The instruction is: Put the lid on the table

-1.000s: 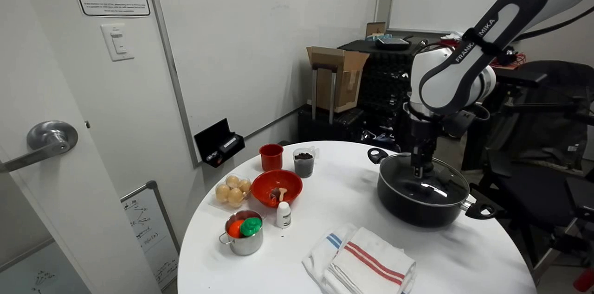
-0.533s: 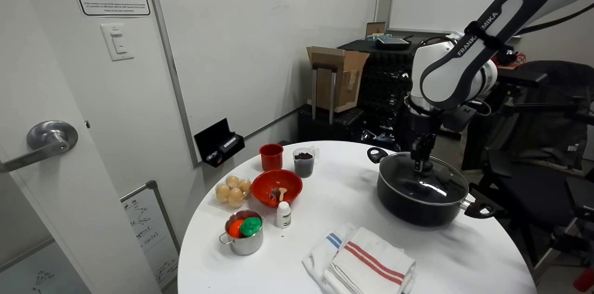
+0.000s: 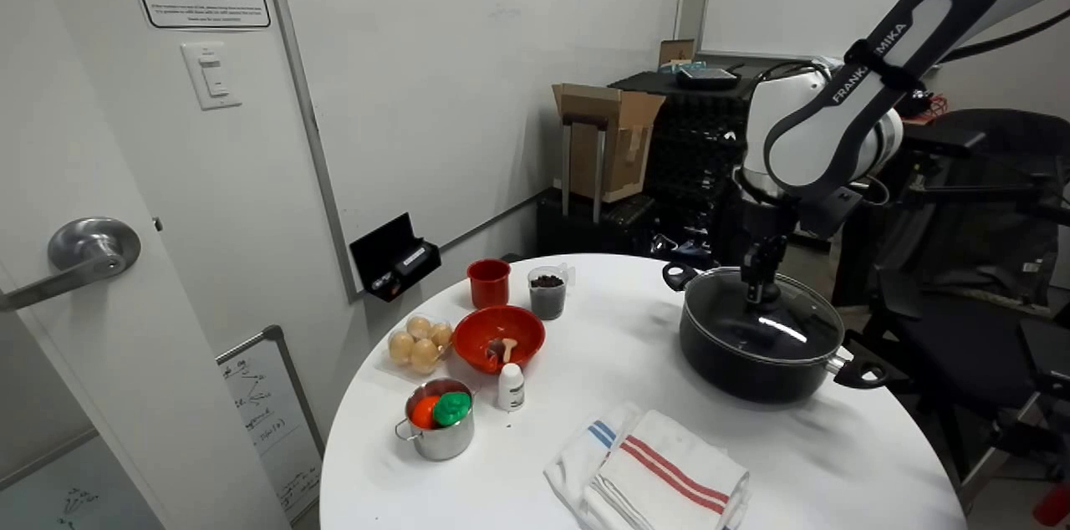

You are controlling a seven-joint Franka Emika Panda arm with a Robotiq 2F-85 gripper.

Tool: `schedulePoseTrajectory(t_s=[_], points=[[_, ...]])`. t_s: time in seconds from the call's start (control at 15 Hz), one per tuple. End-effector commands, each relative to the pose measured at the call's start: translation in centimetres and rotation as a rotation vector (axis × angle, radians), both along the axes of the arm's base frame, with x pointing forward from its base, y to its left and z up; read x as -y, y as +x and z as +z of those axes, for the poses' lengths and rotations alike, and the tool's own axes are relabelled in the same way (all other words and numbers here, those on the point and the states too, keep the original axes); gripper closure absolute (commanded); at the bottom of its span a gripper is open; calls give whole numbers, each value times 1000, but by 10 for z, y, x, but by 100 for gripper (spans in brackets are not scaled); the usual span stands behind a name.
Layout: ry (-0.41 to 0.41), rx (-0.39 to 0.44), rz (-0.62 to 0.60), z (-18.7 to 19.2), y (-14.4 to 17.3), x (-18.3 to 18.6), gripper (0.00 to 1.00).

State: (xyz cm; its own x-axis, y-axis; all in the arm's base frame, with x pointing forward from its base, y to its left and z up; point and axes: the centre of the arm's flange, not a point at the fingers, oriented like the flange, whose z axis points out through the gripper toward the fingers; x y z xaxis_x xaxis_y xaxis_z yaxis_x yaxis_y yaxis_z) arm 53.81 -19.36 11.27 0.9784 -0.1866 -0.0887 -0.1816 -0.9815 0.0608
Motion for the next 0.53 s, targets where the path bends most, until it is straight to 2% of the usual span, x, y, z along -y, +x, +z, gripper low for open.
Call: schedulePoseTrajectory(t_s=[0.0,0.47], points=[[-87,60,-3,36,-11,0,75],[-149,182,135,83,16,-13,75]])
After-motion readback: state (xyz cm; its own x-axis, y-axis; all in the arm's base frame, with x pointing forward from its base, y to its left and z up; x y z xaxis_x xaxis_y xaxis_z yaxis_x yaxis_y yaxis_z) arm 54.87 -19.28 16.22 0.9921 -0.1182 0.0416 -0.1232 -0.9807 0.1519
